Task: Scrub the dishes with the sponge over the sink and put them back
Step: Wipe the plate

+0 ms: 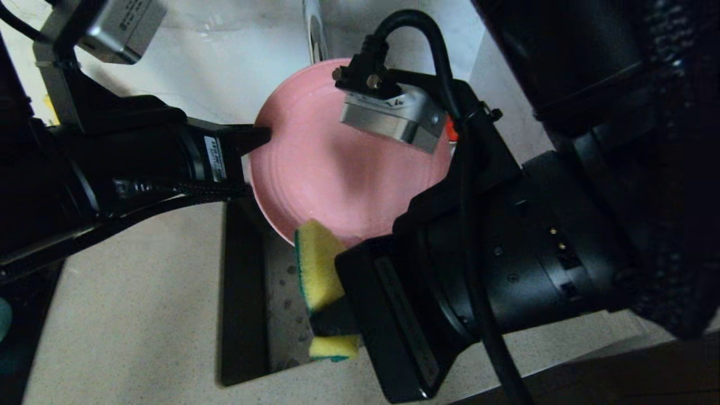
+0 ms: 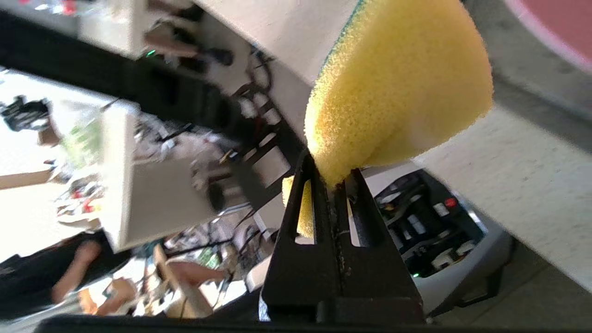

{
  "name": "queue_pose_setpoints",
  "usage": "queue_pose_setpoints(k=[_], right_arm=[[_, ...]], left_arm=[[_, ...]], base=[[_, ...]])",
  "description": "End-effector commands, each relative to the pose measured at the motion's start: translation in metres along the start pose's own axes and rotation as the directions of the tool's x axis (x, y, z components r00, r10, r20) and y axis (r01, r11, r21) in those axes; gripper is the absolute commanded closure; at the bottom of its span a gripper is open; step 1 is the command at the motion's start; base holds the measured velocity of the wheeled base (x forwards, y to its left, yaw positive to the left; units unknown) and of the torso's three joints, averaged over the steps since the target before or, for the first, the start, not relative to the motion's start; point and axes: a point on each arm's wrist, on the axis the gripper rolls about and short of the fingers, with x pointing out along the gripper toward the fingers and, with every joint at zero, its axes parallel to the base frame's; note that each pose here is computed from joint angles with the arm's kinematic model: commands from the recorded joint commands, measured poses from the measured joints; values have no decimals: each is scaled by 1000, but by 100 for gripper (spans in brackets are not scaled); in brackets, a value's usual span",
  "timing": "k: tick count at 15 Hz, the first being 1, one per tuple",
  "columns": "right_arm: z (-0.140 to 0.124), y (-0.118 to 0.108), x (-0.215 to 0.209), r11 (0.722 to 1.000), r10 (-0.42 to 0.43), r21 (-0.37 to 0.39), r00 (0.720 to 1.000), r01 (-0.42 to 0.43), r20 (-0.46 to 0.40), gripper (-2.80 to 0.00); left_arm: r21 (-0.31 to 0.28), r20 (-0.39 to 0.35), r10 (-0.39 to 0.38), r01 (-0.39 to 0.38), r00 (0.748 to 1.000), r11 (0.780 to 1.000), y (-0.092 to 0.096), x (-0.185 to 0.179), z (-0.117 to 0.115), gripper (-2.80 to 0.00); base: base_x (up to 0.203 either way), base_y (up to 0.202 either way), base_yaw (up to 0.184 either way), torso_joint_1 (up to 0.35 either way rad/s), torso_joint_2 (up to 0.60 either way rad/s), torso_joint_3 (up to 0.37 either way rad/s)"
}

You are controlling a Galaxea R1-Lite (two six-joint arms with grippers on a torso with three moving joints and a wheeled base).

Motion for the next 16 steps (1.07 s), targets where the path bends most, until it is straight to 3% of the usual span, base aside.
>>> queue_pose_setpoints(k=[1, 6, 16], right_arm=[[-2, 1, 14, 1000, -31, -2, 999, 31, -10, 0], [-1, 1, 25, 993, -114, 0, 993, 114, 28, 0], [-1, 3, 32, 995, -101, 8, 994, 101, 38, 0]], left_arm=[[2, -11, 2, -2, 1000, 1000, -1, 1, -5, 0], [-2, 7, 1, -1, 1000, 1000, -2, 0, -5, 0], [-2, 5, -34, 34, 999, 999, -7, -12, -8, 0]], base=[[0, 0, 0, 0, 0, 0], [0, 0, 0, 0, 0, 0], [0, 0, 0, 0, 0, 0]])
